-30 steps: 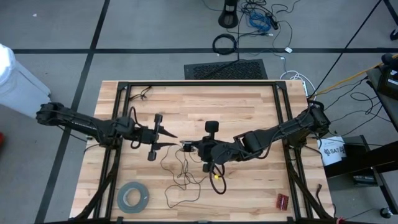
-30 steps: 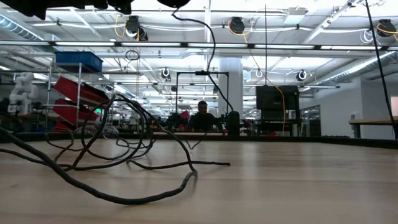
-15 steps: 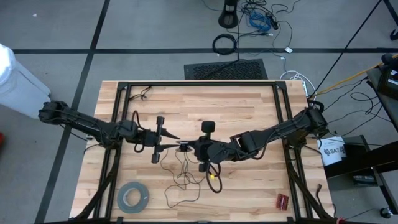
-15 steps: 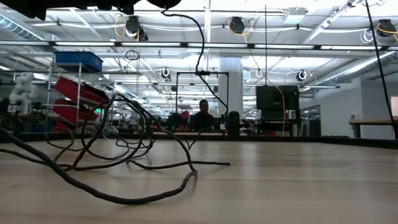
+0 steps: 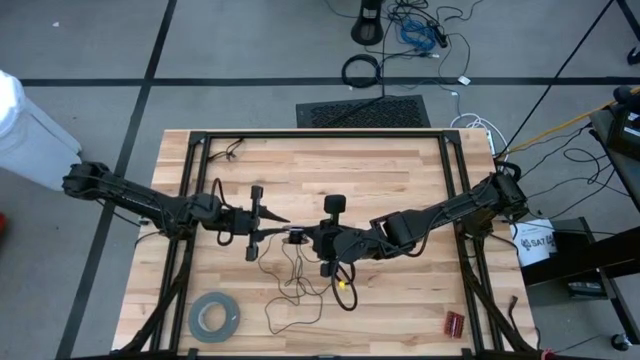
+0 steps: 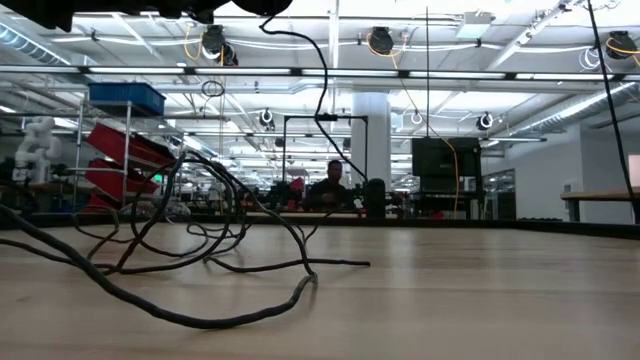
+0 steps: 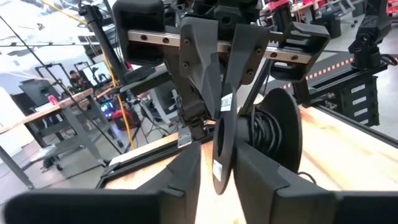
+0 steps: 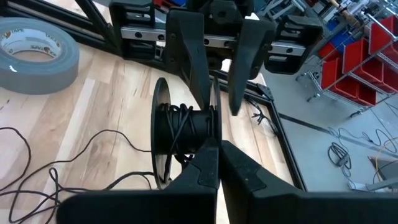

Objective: Coil cords
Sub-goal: Uncoil the black wire from the spool

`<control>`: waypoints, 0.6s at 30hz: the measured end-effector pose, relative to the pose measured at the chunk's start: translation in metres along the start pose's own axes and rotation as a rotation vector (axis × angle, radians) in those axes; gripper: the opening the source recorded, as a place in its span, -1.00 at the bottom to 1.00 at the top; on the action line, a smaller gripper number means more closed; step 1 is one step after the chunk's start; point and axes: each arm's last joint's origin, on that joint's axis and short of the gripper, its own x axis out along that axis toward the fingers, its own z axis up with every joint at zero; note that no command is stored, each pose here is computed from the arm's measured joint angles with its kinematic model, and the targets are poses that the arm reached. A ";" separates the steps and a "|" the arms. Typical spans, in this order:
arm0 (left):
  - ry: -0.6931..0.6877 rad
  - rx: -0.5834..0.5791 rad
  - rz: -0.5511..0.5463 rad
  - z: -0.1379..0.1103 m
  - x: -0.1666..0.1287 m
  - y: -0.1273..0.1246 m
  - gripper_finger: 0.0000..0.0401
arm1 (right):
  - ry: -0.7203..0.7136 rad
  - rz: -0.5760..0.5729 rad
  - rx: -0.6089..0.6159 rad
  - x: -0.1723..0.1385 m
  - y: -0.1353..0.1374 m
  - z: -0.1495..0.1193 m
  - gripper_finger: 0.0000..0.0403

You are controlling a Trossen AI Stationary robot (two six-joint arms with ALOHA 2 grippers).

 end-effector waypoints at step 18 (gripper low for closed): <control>0.012 0.028 0.021 0.001 -0.001 -0.003 -0.98 | 0.001 -0.015 -0.003 -0.002 0.002 0.000 -0.92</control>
